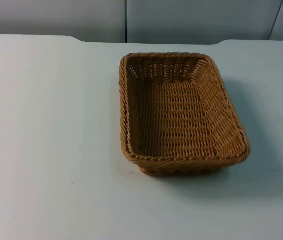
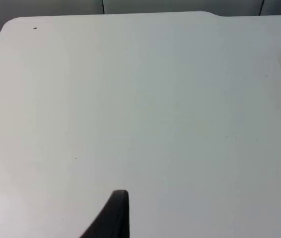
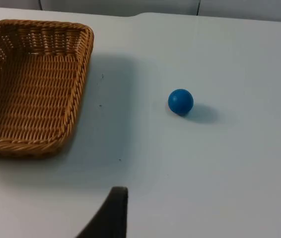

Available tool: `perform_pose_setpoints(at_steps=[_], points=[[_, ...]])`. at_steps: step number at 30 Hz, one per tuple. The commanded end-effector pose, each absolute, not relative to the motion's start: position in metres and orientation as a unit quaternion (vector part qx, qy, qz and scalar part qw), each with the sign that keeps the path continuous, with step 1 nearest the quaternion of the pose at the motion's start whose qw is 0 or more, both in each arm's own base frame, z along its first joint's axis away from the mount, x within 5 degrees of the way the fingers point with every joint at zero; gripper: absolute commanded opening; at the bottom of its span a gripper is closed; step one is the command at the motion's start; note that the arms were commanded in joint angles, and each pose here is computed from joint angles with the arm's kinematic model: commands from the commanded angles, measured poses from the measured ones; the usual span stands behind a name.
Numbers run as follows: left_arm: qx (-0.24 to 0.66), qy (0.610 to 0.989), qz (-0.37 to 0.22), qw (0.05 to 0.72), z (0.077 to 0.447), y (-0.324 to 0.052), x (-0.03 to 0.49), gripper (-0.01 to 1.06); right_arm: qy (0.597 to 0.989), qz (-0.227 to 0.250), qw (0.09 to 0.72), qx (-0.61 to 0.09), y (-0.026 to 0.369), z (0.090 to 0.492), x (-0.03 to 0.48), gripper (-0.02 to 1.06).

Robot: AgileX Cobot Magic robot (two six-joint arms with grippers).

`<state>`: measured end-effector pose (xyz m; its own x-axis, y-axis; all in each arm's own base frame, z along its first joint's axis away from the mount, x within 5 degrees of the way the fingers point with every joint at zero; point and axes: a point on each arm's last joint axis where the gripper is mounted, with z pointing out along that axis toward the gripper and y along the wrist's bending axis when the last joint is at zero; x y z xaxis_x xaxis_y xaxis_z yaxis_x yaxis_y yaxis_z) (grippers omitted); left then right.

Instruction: Pick up the basket with the left hand and place the ball into the basket with the right hand.

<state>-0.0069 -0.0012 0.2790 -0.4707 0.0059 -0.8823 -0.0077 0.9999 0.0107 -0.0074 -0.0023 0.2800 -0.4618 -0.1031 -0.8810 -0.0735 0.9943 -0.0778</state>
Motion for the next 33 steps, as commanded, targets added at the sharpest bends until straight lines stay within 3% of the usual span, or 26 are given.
perform_pose_setpoints(at_steps=[1,13,26,33], points=[[-0.004,0.854,-0.001,0.521,0.28,-0.003,-0.007,1.05,0.853,-0.019,0.519,-0.05,-0.002,0.279,-0.007,1.05],[-0.002,0.846,-0.065,0.53,0.291,-0.012,-0.005,1.05,0.853,-0.019,0.519,-0.05,-0.002,0.279,-0.007,1.05],[-0.007,0.783,-0.088,0.616,0.356,-0.014,0.002,1.05,0.853,-0.019,0.519,-0.05,-0.002,0.279,-0.007,1.05],[-0.011,0.785,-0.103,0.611,0.384,-0.016,0.022,1.05,0.853,-0.019,0.519,-0.05,-0.002,0.279,-0.007,1.05]])
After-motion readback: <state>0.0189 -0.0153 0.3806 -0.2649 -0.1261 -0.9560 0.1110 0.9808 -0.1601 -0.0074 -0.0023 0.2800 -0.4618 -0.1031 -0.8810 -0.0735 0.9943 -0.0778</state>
